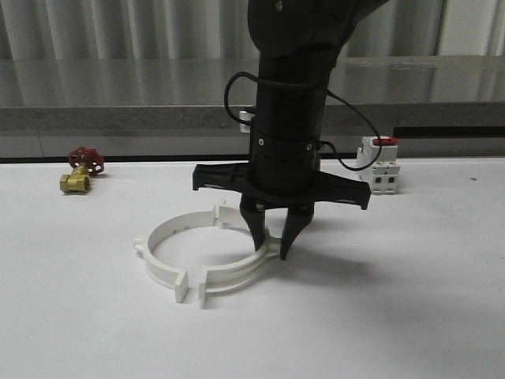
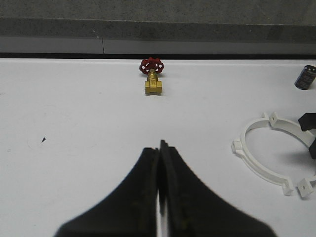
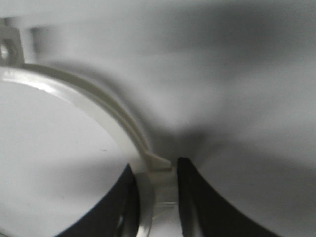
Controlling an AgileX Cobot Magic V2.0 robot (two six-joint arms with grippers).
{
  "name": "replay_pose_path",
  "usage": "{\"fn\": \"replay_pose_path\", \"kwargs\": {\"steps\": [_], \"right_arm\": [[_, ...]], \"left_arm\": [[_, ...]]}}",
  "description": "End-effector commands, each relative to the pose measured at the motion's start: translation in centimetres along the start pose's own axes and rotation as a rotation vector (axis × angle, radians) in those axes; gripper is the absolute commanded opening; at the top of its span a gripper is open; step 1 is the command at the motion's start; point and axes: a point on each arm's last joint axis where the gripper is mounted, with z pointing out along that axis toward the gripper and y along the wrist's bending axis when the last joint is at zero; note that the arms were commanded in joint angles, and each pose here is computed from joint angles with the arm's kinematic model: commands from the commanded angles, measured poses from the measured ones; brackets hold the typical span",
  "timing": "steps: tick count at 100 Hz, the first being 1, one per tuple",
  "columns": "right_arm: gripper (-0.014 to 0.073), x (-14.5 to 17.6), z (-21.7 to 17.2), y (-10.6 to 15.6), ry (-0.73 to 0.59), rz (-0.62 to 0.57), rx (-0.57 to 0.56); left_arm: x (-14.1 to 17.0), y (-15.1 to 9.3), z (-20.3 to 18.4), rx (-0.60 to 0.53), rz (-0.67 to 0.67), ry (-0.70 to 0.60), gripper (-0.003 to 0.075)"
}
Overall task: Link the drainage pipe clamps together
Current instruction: 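Carry the clamp half toward the placed half and lower it, then press the clamp half's ends against the placed half's ends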
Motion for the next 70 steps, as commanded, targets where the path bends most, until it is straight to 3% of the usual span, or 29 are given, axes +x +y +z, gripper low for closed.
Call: {"fn": "replay_pose_path", "kwargs": {"steps": [1, 70], "right_arm": [[-0.0036, -0.83, -2.92, 0.90, -0.068, 0.015, -0.089], [-0.0029, -0.73, -2.30, 1.31, -0.054, 0.044, -0.124]], "left_arm": [[-1.42, -0.06, -0.28, 0.003, -0.010, -0.097, -0.0021], [-1.42, -0.06, -0.28, 0.003, -0.010, -0.097, -0.0021]]}}
